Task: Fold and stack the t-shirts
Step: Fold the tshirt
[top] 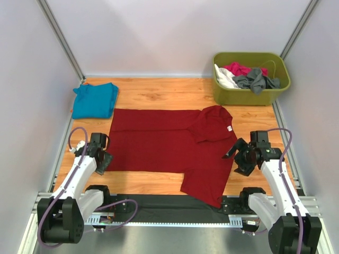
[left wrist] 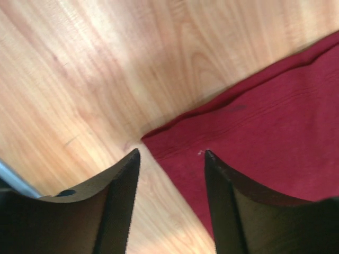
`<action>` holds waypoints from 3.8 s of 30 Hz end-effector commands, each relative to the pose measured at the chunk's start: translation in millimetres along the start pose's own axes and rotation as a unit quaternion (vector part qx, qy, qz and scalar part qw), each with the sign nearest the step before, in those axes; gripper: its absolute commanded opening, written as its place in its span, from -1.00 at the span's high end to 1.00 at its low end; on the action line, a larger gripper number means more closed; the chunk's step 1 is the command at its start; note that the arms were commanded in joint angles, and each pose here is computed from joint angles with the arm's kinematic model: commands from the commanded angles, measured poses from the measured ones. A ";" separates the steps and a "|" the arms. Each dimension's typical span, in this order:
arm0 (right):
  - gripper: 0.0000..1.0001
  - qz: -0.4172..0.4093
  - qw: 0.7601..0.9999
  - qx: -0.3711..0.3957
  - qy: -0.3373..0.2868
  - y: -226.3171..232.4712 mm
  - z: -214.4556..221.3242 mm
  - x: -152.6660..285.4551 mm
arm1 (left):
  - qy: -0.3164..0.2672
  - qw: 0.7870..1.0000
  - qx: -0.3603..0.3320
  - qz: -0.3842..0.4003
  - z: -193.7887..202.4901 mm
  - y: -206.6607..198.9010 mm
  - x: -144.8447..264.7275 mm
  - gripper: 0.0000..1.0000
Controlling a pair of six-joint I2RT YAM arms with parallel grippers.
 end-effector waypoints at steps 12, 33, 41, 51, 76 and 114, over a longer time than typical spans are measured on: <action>-0.54 -0.007 0.996 0.008 0.088 3.2 22.1 -4.0 | -0.017 0.999 0.043 0.026 5.6 5.3 -19.8 0.01; -0.41 0.084 0.968 0.109 0.208 2.5 77.1 -8.6 | -0.005 0.999 0.032 0.012 9.7 9.1 -23.0 1.00; -0.30 0.083 0.964 0.129 0.218 1.9 101.4 -35.6 | -0.002 0.999 0.017 0.028 8.0 3.4 -19.3 1.00; -0.01 0.110 0.963 0.142 0.204 -3.9 103.5 -47.3 | -0.013 1.000 0.013 0.013 6.4 11.6 -19.6 1.00; 0.99 0.077 0.982 0.160 0.062 81.9 -15.8 -7.5 | -0.045 0.999 0.023 -0.006 -27.0 -32.1 25.1 1.00; 0.99 0.108 0.986 0.126 0.022 105.8 -191.8 -42.4 | -0.135 0.988 -0.030 -0.067 -51.2 -183.4 7.5 1.00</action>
Point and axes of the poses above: each gripper's point midway between its finger pads, its own x axis back along the fingers, its own y axis along the line the jaws close on, z = x × y, the point moved 7 cm from there along x, back along the fingers, and after that the axes turned 15 degrees about x, right-handed, at the moved point
